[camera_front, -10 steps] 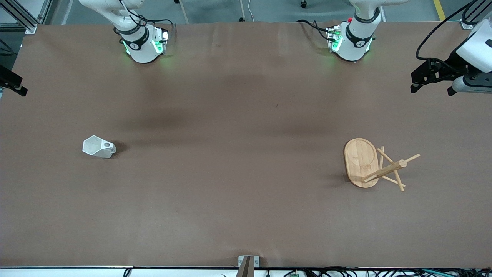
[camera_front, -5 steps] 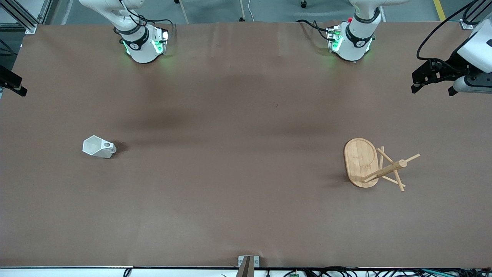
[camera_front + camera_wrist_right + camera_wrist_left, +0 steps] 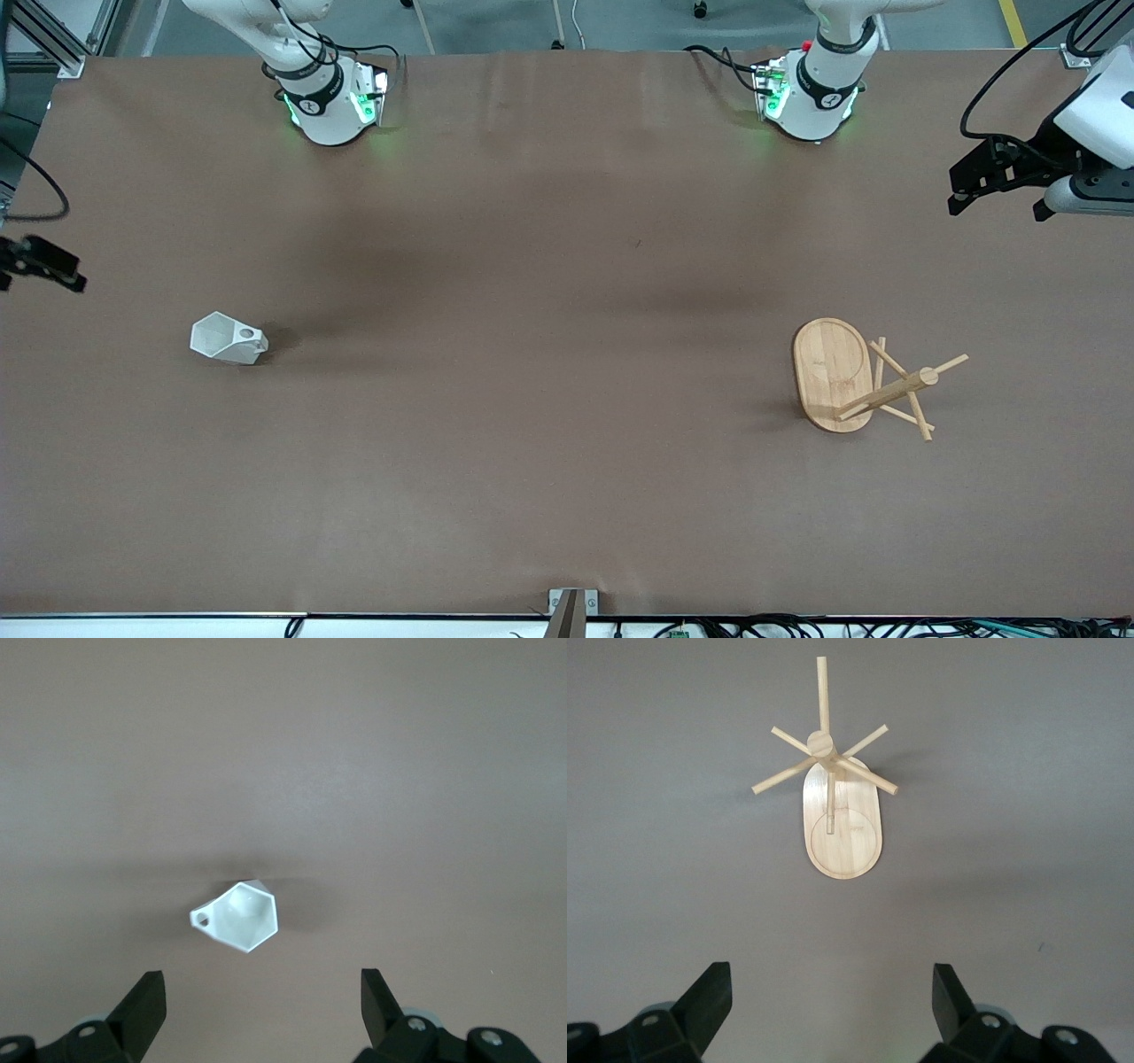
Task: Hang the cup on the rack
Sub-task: 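Reach the right gripper down to the white cup and close on it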
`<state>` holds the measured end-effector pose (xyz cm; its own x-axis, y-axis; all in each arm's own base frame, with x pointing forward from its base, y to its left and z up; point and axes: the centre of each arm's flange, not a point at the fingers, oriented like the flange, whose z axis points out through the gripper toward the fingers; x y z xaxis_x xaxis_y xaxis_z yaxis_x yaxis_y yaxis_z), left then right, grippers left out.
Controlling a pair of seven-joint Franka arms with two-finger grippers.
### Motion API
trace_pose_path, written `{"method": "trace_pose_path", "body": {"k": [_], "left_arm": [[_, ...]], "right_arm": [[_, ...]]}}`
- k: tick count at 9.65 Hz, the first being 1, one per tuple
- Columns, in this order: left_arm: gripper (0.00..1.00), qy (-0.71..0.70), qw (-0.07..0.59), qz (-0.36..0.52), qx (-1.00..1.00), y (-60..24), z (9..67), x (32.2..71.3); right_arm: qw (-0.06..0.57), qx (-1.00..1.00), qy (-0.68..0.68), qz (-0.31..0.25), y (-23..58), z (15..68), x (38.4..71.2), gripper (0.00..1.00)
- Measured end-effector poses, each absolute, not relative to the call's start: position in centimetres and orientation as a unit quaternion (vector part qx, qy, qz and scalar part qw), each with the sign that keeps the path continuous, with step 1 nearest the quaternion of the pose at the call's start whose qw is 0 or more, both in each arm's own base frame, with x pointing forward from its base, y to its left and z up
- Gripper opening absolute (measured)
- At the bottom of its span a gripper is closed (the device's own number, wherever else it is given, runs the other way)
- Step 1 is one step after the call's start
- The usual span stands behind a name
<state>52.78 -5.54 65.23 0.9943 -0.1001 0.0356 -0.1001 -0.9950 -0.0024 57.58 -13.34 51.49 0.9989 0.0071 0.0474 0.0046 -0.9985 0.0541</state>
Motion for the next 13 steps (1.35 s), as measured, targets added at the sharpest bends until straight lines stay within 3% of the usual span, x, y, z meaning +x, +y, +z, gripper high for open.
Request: {"method": "trace_pose_path", "body": {"k": [7, 11, 13], "left_arm": [[1.0, 0.051, 0.0, -0.018, -0.999, -5.6, 65.2, 52.8], [1.0, 0.051, 0.0, -0.017, -0.999, -5.6, 65.2, 52.8], [1.0, 0.051, 0.0, -0.017, -0.999, -5.6, 65.2, 52.8]], "right_arm": [[0.03, 0.999, 0.029, 0.004, -13.9, 31.1, 57.1, 0.9], [-0.033, 0.996, 0.077, 0.0, -13.9, 27.1, 55.3, 0.89], [-0.036, 0.996, 0.08, 0.002, -14.9, 25.4, 55.0, 0.8]]}}
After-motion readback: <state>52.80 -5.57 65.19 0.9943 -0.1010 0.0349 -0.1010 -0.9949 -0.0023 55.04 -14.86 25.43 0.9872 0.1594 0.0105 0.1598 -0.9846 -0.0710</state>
